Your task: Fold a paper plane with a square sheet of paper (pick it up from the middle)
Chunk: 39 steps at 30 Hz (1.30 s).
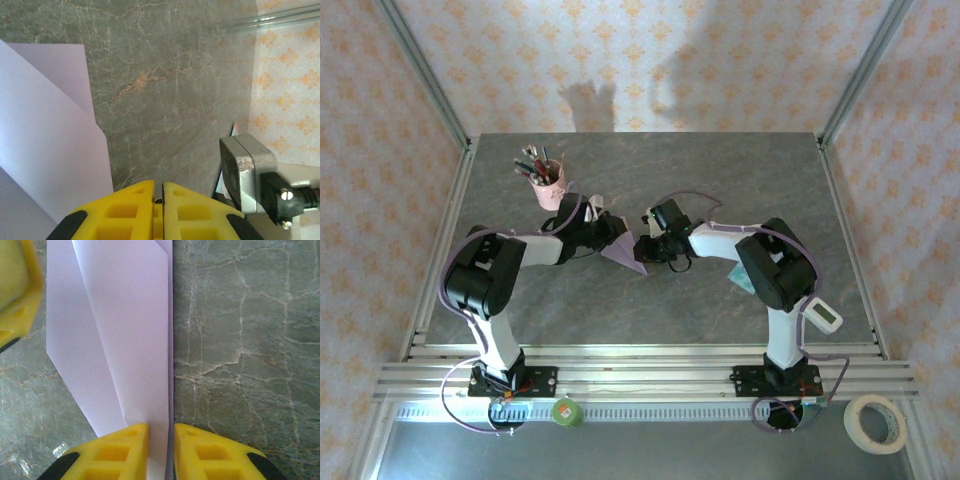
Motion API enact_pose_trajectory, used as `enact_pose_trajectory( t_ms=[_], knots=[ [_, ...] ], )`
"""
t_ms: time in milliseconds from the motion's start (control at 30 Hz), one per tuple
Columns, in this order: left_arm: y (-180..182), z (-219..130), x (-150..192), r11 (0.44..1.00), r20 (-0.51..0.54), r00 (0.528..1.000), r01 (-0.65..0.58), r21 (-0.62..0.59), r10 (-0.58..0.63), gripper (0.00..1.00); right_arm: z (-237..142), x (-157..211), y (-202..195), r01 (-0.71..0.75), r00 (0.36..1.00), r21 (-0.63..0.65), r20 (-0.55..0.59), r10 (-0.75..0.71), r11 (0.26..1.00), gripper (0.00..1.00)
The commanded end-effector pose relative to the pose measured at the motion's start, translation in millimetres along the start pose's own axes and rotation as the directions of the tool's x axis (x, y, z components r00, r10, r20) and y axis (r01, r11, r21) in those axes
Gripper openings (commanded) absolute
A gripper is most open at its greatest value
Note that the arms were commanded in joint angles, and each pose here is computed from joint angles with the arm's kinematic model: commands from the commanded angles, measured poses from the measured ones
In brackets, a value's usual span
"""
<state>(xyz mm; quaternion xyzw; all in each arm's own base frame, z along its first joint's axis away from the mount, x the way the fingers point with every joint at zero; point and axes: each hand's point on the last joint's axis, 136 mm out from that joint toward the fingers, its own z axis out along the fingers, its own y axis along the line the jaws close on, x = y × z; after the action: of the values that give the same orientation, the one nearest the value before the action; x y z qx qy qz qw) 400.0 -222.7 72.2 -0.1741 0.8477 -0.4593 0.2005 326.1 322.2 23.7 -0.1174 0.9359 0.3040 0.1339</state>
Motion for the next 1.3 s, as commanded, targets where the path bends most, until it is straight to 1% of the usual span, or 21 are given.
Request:
enact_pose_trajectory(
  t_ms=[0, 133, 300, 700, 1167, 1200, 1267],
  knots=[
    [9, 1, 3, 1.0, 0.001, 1.0, 0.006, -0.02, -0.006, 0.14, 22, 33, -21, -0.018, 0.994, 0.055, -0.106, 0.024, 0.998, 0.2],
    [9, 6, 9, 1.0, -0.03, 0.999, 0.011, -0.003, -0.011, 0.14, 22, 33, -21, -0.018, 0.994, 0.057, -0.108, 0.025, 0.998, 0.2],
    [12, 16, 14, 1.0, -0.059, 0.998, 0.009, -0.024, -0.011, 0.14, 24, 34, -23, -0.019, 0.993, 0.062, -0.112, 0.026, 0.998, 0.2],
    [39, 19, 17, 0.992, -0.049, 0.998, 0.042, -0.119, -0.048, 0.12, 26, 37, -26, -0.022, 0.992, 0.07, -0.123, 0.03, 0.997, 0.2],
    [45, 19, 18, 0.988, -0.044, 0.997, 0.053, -0.142, -0.059, 0.1, 27, 41, -28, -0.022, 0.99, 0.074, -0.137, 0.032, 0.997, 0.19],
    [54, 22, 21, 0.985, -0.054, 0.996, 0.063, -0.159, -0.072, 0.1, 27, 41, -28, -0.022, 0.99, 0.073, -0.136, 0.032, 0.997, 0.19],
    [56, 23, 22, 0.984, -0.059, 0.996, 0.062, -0.164, -0.073, 0.1, 26, 40, -27, -0.022, 0.991, 0.07, -0.134, 0.031, 0.997, 0.19]
  ],
)
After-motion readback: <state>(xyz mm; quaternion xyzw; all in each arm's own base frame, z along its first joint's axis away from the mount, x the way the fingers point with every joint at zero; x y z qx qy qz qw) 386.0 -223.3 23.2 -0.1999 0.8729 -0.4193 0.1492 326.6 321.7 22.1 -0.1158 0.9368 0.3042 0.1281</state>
